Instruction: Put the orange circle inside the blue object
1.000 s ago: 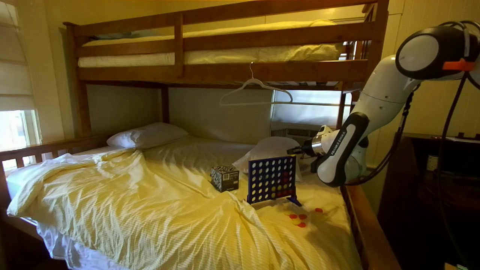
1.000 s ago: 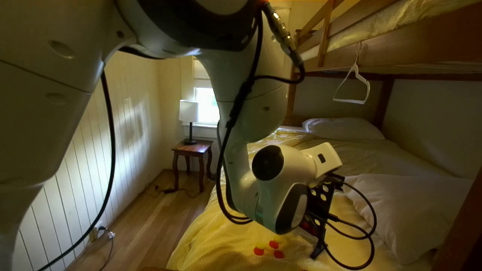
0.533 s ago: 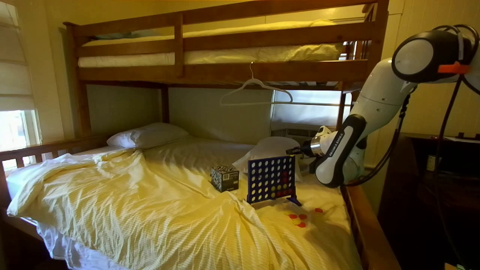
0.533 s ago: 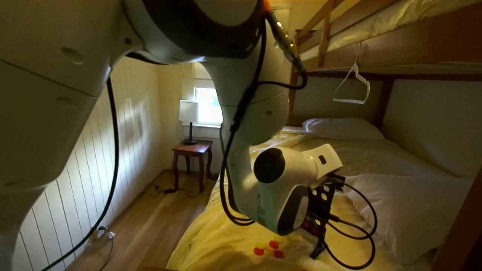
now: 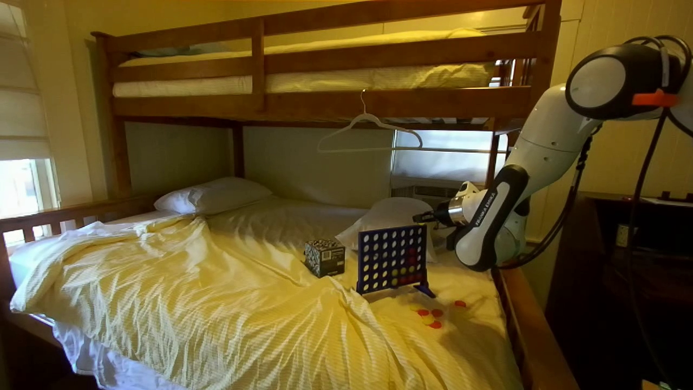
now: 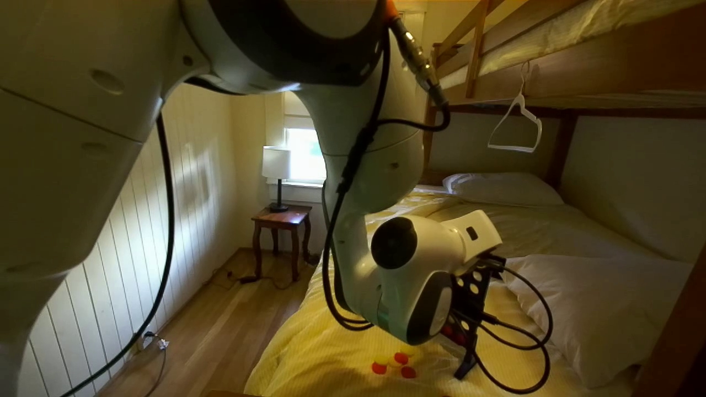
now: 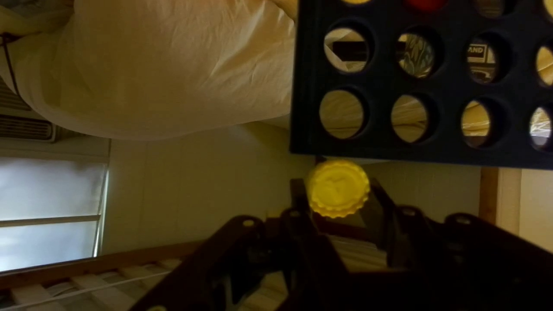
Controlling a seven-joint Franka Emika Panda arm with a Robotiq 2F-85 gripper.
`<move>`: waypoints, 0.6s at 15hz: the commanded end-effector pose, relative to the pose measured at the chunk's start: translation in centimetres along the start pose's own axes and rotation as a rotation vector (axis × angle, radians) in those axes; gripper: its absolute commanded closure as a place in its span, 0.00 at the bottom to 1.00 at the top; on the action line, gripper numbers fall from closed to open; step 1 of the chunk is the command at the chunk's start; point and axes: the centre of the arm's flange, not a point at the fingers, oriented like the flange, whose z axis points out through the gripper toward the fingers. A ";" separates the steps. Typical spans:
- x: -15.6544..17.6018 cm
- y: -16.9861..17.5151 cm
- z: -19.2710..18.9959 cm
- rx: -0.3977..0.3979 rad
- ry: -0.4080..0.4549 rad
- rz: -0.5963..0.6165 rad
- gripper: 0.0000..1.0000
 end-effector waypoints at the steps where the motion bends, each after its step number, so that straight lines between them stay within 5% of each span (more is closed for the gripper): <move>1: -0.1 0.2 0.2 0.007 0.029 0.001 0.89; 9: -0.5 0.2 0.4 0.002 0.041 0.002 0.89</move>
